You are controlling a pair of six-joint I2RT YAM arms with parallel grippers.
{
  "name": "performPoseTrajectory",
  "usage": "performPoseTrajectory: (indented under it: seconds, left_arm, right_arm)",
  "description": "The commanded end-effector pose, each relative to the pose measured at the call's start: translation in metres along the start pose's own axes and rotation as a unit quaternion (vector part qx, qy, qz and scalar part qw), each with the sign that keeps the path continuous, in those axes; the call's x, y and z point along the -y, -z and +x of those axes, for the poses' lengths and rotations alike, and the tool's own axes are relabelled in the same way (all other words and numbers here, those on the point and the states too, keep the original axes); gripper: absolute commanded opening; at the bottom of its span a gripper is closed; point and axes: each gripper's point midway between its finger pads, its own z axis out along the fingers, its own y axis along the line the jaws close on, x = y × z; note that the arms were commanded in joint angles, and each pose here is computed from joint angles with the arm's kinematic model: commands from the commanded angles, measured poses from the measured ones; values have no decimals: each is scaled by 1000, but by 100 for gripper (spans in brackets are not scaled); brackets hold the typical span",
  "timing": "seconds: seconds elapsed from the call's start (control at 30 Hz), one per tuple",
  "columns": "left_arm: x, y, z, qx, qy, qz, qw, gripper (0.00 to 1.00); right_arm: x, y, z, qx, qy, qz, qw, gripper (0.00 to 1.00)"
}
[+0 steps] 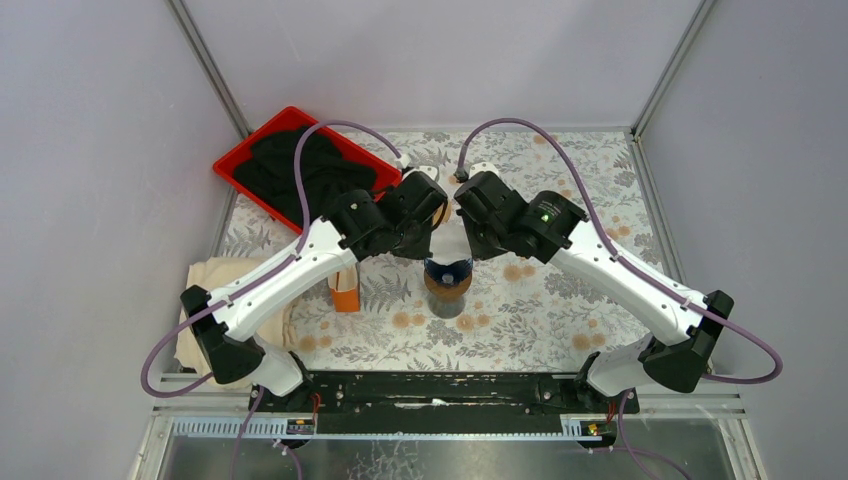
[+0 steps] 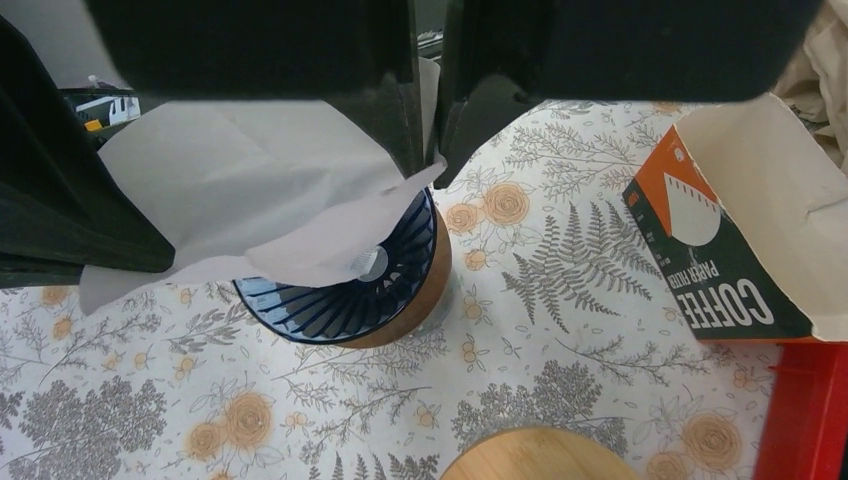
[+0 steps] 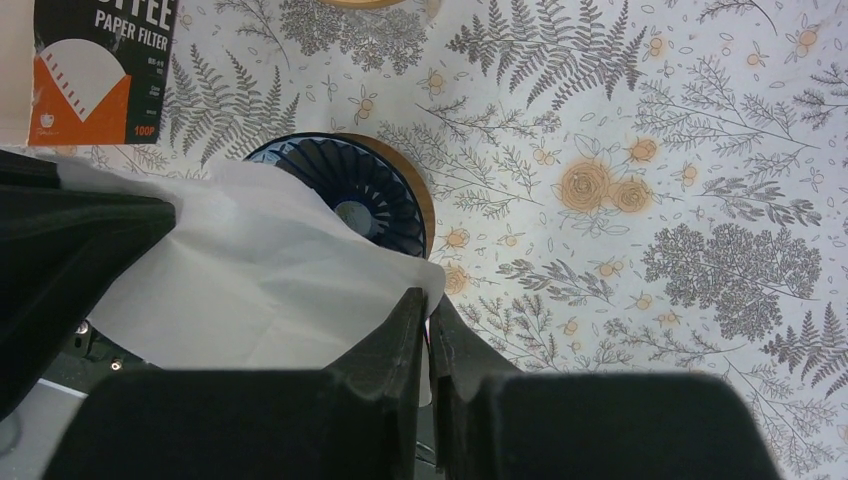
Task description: Place the coffee filter in the dripper
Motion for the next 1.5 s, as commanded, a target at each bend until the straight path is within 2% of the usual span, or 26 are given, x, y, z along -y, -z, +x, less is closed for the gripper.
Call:
performPoseTrajectory:
  seconds: [0.0, 0.17, 0.5, 1.03, 1.47]
  left_arm:
    - [4, 0, 2, -5, -3, 22, 1000, 14]
    - [9, -1, 2, -6, -1, 33, 999, 15]
    - [5, -3, 2, -9, -4, 25, 1000, 22]
    - [-4, -10, 6, -13, -1, 10, 1000, 42]
    - [-11, -9, 2, -7, 3, 1, 1000, 58]
  right_arm:
    - [-3, 8, -7, 19, 6, -14, 1000, 13]
    - [-9, 7, -7, 17, 11, -29, 999, 13]
    - [-8, 1, -3, 8, 19, -24, 999, 17]
    - [-5, -10, 5, -1, 28, -12, 1000, 30]
    - [0, -6, -1, 20, 30, -11, 999, 48]
